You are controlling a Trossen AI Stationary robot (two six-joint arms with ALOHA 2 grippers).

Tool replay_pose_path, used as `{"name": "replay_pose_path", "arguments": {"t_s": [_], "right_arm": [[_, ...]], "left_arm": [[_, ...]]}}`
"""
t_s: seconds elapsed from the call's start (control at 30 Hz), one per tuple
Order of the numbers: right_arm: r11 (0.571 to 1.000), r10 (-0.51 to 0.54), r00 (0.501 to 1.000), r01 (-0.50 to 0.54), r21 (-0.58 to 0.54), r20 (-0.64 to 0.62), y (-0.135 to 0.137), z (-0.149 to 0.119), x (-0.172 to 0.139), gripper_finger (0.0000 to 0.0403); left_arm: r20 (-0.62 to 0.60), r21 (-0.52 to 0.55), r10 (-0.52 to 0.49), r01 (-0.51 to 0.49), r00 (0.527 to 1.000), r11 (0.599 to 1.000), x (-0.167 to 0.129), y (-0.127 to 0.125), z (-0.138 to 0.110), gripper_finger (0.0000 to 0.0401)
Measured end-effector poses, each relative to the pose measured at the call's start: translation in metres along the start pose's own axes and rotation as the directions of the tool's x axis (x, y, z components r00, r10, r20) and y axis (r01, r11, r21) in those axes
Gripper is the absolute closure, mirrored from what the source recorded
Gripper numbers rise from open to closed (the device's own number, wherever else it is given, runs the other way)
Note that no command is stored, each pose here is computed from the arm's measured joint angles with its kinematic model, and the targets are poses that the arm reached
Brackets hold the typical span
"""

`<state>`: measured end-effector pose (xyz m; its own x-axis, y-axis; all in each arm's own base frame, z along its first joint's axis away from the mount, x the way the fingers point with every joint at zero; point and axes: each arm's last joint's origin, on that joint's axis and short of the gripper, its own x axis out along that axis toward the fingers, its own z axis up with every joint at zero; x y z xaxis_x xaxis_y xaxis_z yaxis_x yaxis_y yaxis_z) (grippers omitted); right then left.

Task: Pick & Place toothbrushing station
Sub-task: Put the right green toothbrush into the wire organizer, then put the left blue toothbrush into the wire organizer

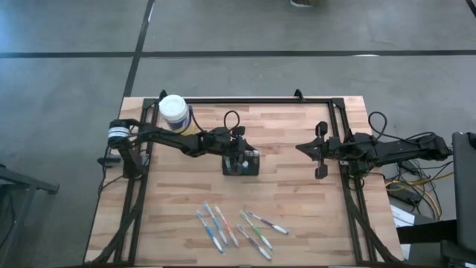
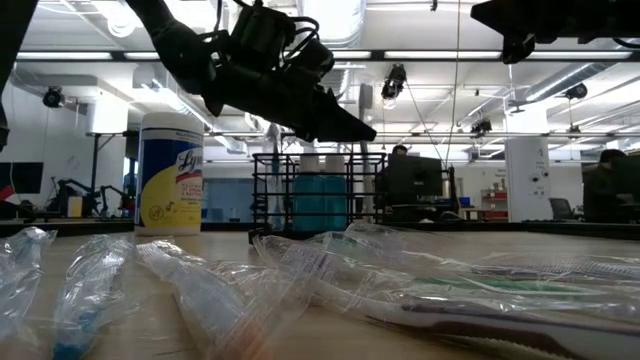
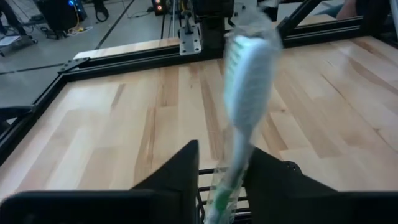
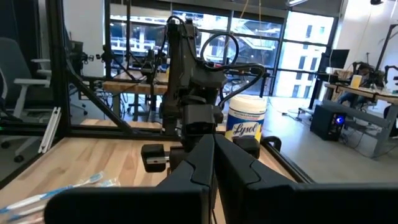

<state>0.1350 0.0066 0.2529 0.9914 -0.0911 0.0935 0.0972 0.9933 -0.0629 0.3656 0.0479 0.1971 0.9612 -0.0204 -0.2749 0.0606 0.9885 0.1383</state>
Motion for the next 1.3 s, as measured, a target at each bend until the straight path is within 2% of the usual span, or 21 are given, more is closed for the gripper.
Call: {"name": "replay_pose_path", "arguments": {"t_s": [0.33,0.6,0.77,0.9,1.0,1.1,1.2,1.3], "right_arm": [[1.000,0.000,1.000,0.000,0.002,0.000,0.000,0.000,0.000,0.0394],[1.000,0.001,1.000,-0.001,-0.001,-0.002,0.000,0.000,0.000,0.0394],[1.000,0.001,1.000,-0.001,0.000,-0.006,0.000,-0.001,0.000,0.0394],[1.000,0.001,1.000,-0.001,0.002,-0.007,0.000,-0.001,0.000,0.0394],[1.000,0.001,1.000,-0.001,0.006,-0.008,0.000,-0.001,0.000,0.0394],[1.000,0.001,1.000,-0.001,0.016,-0.007,0.000,-0.001,0.000,0.0394],[1.000,0.002,1.000,-0.002,0.020,-0.007,0.000,-0.001,0.000,0.0394],[1.000,0.002,1.000,-0.002,0.020,-0.007,0.000,-0.001,0.000,0.0394]], "left_arm": [[0.014,-0.012,-0.007,0.007,1.000,1.000,-0.002,0.002,0.011,0.0168],[0.021,0.036,0.006,-0.006,1.000,0.999,-0.012,0.005,0.037,0.0136],[0.032,0.101,0.056,-0.059,0.998,0.993,-0.040,0.008,0.068,0.0135],[0.044,0.136,0.120,-0.125,0.992,0.983,-0.086,0.010,0.106,0.0135],[0.075,0.138,0.126,-0.136,0.989,0.981,-0.130,0.007,0.131,0.0141],[0.096,0.131,0.129,-0.141,0.987,0.981,-0.173,0.003,0.143,0.0166],[0.095,0.118,0.124,-0.135,0.988,0.984,-0.209,-0.004,0.143,0.0220],[0.111,0.085,0.109,-0.119,0.988,0.989,-0.232,-0.012,0.133,0.0298]]}}
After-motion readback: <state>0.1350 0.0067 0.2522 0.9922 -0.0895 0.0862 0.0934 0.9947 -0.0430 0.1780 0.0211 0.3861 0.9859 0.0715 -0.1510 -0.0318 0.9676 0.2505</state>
